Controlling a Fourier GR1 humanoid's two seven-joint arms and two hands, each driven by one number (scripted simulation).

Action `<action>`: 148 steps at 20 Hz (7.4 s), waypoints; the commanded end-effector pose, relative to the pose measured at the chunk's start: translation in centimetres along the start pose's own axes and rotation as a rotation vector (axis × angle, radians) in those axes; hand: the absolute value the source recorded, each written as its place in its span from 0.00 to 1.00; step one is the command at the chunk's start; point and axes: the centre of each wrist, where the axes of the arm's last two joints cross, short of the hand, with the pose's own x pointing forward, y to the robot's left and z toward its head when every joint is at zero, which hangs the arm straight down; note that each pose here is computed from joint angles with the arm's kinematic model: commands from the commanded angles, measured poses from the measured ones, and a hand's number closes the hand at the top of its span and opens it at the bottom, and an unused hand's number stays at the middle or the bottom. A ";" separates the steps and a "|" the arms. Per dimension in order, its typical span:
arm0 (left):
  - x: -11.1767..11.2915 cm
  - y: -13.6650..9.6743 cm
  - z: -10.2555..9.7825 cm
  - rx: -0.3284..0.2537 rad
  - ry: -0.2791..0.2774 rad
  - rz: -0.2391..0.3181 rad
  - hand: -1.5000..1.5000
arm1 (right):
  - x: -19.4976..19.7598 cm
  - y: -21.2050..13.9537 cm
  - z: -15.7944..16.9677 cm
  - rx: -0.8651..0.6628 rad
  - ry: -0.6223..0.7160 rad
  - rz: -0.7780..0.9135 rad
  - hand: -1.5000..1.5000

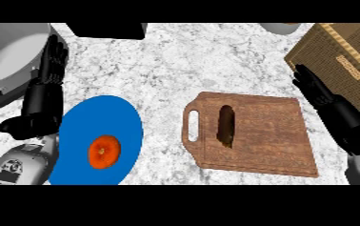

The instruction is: Pick the sweet potato from the cutting board and place it in the basket

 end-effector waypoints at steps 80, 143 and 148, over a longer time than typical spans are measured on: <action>-6.8 0.2 1.0 -0.235 0.534 -0.033 0.50 | 3.1 15.7 -6.9 0.334 0.230 1.015 0.00; -6.5 2.1 0.7 -0.211 0.539 -0.034 0.50 | 13.5 2.7 -3.3 -0.052 -0.219 0.561 1.00; -6.2 1.6 0.9 -0.234 0.522 -0.026 0.50 | 19.6 0.0 -2.2 -0.130 -0.200 0.548 1.00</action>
